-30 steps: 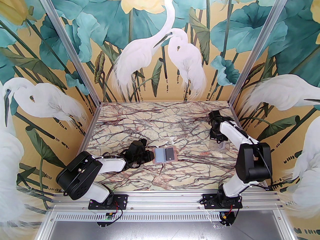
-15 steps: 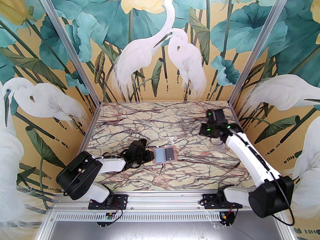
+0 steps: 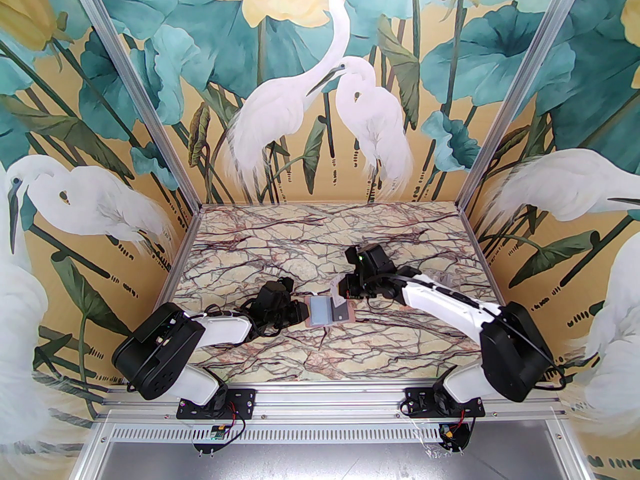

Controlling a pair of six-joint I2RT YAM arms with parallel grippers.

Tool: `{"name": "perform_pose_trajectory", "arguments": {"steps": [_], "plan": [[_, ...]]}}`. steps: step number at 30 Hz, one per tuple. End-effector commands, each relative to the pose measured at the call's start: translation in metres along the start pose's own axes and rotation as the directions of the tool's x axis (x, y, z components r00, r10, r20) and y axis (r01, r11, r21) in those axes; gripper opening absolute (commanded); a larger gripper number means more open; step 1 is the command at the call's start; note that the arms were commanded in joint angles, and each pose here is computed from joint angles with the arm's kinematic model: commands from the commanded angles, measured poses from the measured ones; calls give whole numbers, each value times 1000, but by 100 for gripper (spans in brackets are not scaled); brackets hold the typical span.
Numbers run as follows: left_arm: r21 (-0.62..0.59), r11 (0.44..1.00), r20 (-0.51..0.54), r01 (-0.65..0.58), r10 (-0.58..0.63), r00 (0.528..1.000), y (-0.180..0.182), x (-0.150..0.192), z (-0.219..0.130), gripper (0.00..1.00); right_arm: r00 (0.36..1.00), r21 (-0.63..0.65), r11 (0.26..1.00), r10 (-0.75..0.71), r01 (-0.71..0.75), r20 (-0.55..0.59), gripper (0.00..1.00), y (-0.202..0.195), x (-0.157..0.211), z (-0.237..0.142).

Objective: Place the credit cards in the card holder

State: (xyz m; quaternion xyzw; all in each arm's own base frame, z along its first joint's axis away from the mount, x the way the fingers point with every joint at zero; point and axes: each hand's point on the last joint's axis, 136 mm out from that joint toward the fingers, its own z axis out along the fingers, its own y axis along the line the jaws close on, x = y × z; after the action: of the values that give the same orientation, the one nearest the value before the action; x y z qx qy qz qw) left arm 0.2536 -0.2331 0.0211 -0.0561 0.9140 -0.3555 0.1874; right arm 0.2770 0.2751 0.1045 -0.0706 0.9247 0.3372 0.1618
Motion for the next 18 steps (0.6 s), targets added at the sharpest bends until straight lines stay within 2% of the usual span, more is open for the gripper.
{"name": "perform_pose_trajectory", "arguments": {"steps": [1,8,18], "plan": [[-42,999,-23,23,-24,999,15,10,3,21,999,-103,994,41,-40,11,0,12,1,19],[-49,998,-24,29,-30,999,17,10,3,20,998,-99,993,58,-59,-14,0,7,15,46],[-51,998,-29,28,-30,999,17,11,5,20,998,-44,998,55,-55,-7,0,-3,17,46]]}}
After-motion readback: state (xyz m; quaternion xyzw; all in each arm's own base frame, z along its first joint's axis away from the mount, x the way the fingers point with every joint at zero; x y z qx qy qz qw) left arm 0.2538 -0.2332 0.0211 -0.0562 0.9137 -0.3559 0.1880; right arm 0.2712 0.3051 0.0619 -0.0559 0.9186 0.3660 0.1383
